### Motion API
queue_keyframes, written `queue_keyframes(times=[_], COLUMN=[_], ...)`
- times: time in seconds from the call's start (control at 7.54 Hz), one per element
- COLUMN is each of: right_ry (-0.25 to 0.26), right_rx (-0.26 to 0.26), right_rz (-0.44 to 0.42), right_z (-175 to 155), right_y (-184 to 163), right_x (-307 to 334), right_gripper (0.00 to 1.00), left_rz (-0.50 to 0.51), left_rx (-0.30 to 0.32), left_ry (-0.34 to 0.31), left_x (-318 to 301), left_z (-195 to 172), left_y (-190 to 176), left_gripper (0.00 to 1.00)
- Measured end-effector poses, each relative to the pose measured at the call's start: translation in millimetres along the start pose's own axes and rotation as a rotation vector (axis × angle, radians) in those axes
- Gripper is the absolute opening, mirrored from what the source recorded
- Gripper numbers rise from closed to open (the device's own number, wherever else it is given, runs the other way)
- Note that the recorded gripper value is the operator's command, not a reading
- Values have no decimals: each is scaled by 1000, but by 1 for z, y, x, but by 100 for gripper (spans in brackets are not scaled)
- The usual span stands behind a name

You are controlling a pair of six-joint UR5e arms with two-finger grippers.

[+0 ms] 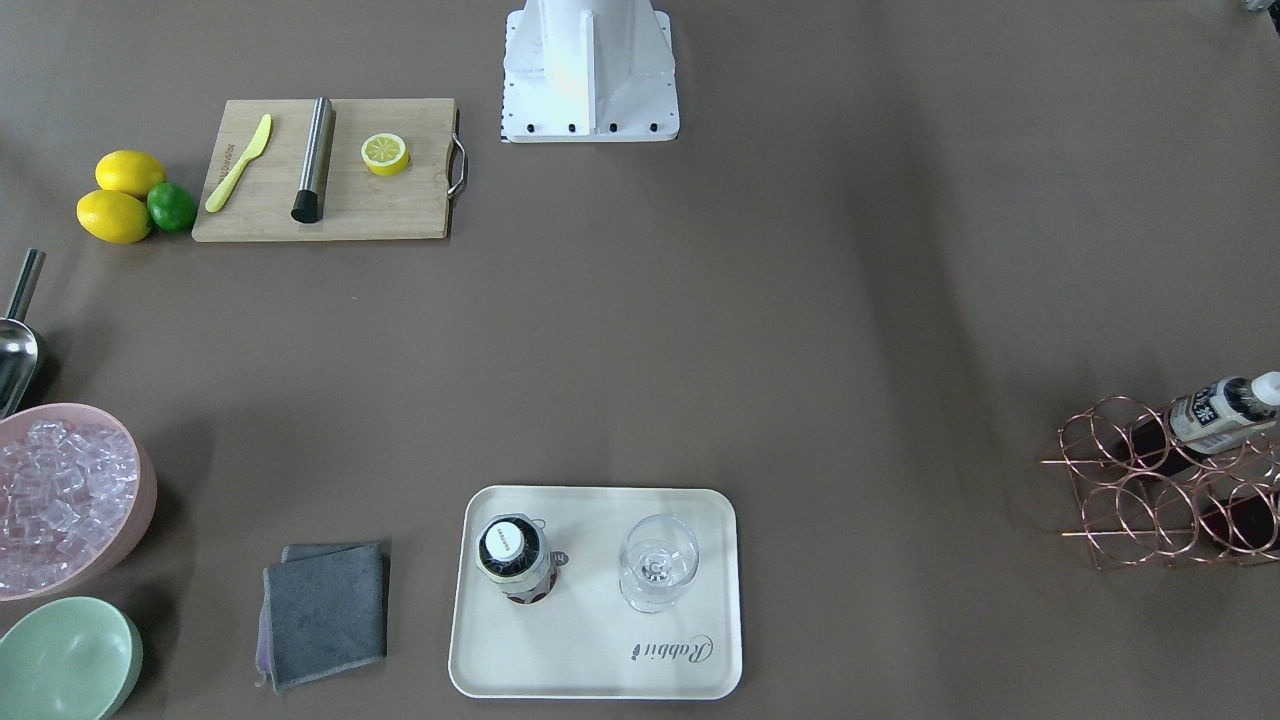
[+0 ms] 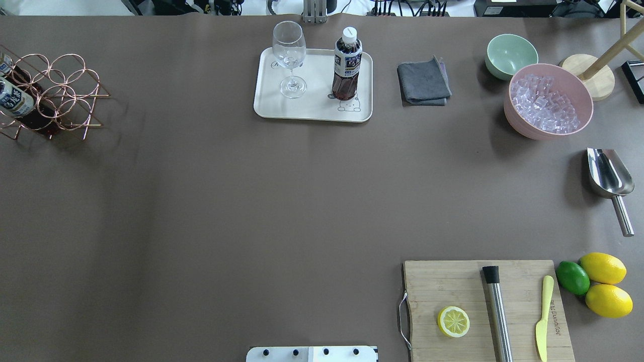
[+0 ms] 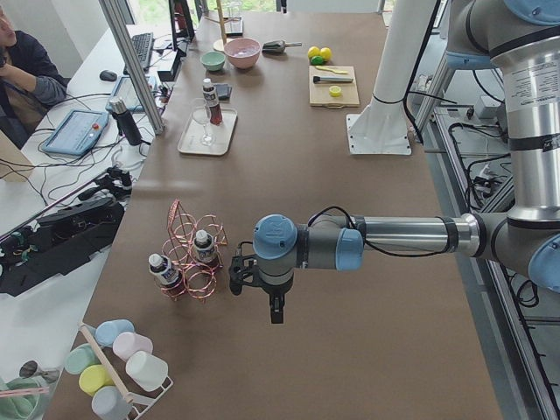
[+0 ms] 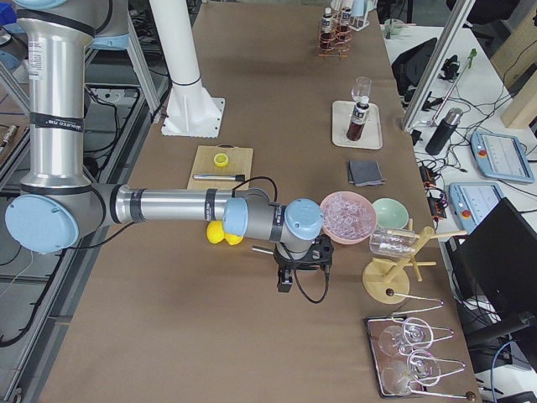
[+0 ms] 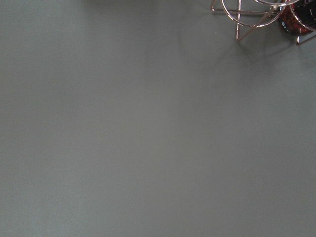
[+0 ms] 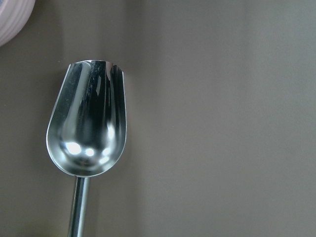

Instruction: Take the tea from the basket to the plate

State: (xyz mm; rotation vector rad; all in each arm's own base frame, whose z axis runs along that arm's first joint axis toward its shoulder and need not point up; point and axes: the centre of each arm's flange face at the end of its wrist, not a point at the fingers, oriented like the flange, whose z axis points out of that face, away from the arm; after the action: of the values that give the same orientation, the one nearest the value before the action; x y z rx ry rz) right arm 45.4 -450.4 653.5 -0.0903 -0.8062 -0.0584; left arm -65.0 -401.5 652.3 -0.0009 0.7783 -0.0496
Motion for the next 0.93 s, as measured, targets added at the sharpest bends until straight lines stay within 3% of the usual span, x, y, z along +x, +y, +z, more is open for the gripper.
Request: queue_keyframes(times=[0.93], right_ry=[1], right_rx=[2], right_rz=[2], right_z=[-1], right_y=[0], right_x=[1], right_gripper=[100], left_rz=[8], left_rx=[10], left_ry=[0], left_x=[3], left_z=[-4], left_y=[-4], left_gripper=[98])
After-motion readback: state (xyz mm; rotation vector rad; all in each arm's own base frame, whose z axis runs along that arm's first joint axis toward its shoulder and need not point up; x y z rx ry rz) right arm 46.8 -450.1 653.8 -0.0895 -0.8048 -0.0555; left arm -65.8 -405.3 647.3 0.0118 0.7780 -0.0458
